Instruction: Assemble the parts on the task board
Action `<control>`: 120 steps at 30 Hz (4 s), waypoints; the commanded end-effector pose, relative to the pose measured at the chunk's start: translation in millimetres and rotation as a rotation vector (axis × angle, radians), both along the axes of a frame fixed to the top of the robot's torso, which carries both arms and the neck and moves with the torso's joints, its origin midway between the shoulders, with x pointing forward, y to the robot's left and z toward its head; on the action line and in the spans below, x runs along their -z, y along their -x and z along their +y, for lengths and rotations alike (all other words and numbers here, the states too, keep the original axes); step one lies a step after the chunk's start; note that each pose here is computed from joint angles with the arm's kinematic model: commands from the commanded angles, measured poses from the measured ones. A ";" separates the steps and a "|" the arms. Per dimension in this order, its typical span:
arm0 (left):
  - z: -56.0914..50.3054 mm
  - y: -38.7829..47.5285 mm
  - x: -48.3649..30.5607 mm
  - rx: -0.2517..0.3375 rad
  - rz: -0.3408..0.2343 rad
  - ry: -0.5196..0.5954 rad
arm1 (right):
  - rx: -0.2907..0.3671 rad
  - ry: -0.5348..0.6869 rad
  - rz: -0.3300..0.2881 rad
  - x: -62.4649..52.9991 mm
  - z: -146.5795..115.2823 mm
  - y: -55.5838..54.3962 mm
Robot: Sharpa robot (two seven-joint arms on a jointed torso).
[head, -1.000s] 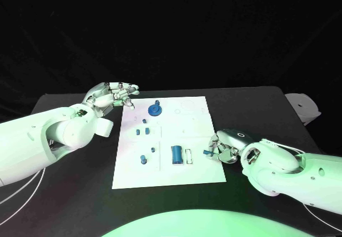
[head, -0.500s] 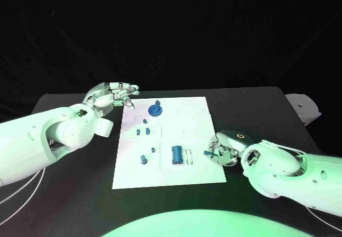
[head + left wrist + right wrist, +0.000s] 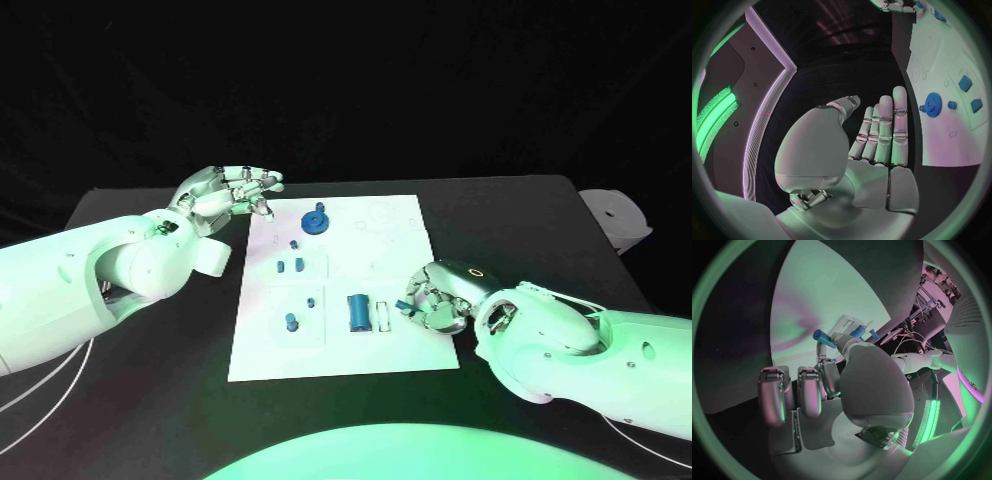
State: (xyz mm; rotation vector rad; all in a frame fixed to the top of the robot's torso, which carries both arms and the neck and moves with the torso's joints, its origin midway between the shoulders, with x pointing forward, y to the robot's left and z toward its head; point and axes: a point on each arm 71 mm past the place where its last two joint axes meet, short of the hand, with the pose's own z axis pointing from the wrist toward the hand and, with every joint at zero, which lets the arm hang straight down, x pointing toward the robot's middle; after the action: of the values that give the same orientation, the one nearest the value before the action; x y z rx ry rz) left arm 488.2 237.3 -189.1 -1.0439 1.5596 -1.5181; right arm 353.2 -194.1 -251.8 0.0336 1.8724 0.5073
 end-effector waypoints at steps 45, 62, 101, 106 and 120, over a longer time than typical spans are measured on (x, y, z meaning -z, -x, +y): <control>-5.3 2.6 -0.6 0.048 0.010 0.009 | 0.001 -0.038 0.134 20.2 28.5 -7.6; -5.0 2.7 -0.1 0.054 0.016 0.006 | -0.006 -0.049 0.119 17.5 30.6 -5.8; -2.4 -2.2 0.1 0.024 -0.021 0.025 | 0.035 -0.338 -0.032 -12.4 -7.4 -35.6; 0.4 -9.2 2.1 -0.020 -0.062 0.059 | 0.112 -0.569 0.002 -22.6 -29.0 -78.6; 2.5 -35.6 40.0 -0.247 -0.050 0.113 | 0.244 -1.022 0.092 -13.3 -48.2 -170.9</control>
State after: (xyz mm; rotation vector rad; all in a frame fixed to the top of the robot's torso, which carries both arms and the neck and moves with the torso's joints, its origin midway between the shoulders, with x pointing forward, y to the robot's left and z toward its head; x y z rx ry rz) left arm 521.3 233.8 -229.6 -1.1575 1.3832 -1.4875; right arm 523.3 -244.8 -236.6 0.8109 1.5343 1.0288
